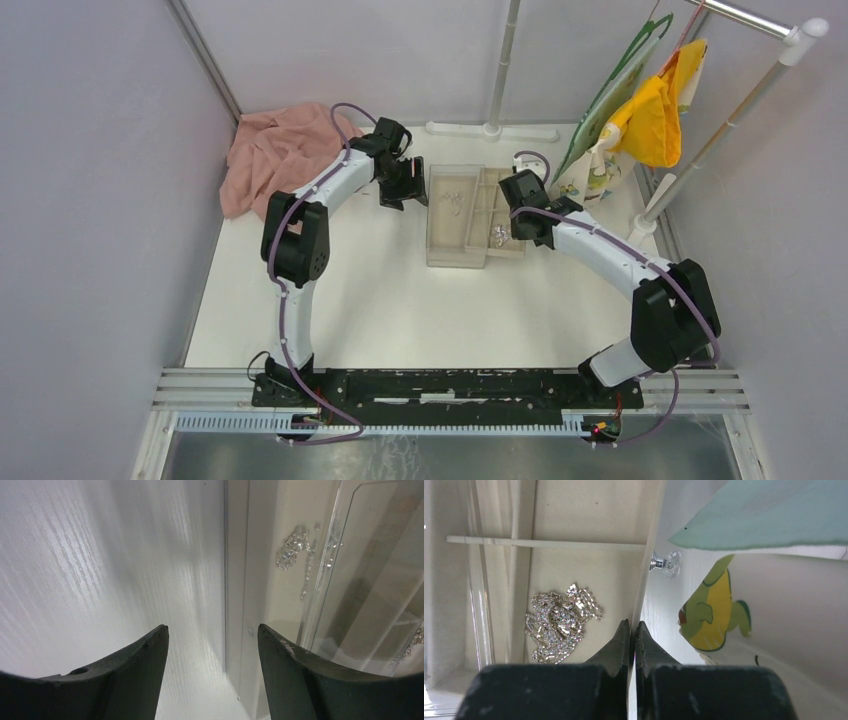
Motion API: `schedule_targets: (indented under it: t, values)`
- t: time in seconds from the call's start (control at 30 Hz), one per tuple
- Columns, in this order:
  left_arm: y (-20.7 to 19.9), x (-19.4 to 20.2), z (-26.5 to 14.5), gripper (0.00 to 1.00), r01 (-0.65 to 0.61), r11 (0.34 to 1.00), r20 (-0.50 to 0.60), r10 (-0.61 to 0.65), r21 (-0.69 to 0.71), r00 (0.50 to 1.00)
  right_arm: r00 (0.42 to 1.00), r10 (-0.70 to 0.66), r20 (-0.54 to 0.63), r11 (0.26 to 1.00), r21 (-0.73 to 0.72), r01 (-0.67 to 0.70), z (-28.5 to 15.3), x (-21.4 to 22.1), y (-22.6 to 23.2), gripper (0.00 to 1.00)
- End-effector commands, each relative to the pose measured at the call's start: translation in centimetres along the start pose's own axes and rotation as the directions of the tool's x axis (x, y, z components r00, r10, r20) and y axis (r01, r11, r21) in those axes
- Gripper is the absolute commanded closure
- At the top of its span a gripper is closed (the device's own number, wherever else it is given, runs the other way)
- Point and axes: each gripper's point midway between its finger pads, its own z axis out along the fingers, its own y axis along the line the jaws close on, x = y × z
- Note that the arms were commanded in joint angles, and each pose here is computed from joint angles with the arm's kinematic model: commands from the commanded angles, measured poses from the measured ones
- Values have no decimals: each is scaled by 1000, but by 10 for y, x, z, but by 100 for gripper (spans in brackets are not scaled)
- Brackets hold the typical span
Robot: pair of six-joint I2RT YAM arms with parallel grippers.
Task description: Organize the mixed jewelry
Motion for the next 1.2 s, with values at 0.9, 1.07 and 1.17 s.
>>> schedule_targets:
  t: [0.9,1.07,1.17]
  values:
    - [-54,6,-94,11,-61,997,229,47,54,972,1000,-2,24,921,-390,11,-30,-1,66,100]
    - [-66,22,-98,9,-146,989,230,149,-31,962,1000,2,-10,894,-448,-7,-33,9,78,100]
    - [-67,25,-104,9,-157,980,259,184,-122,948,1000,-13,-15,903,-430,5,-31,13,74,100]
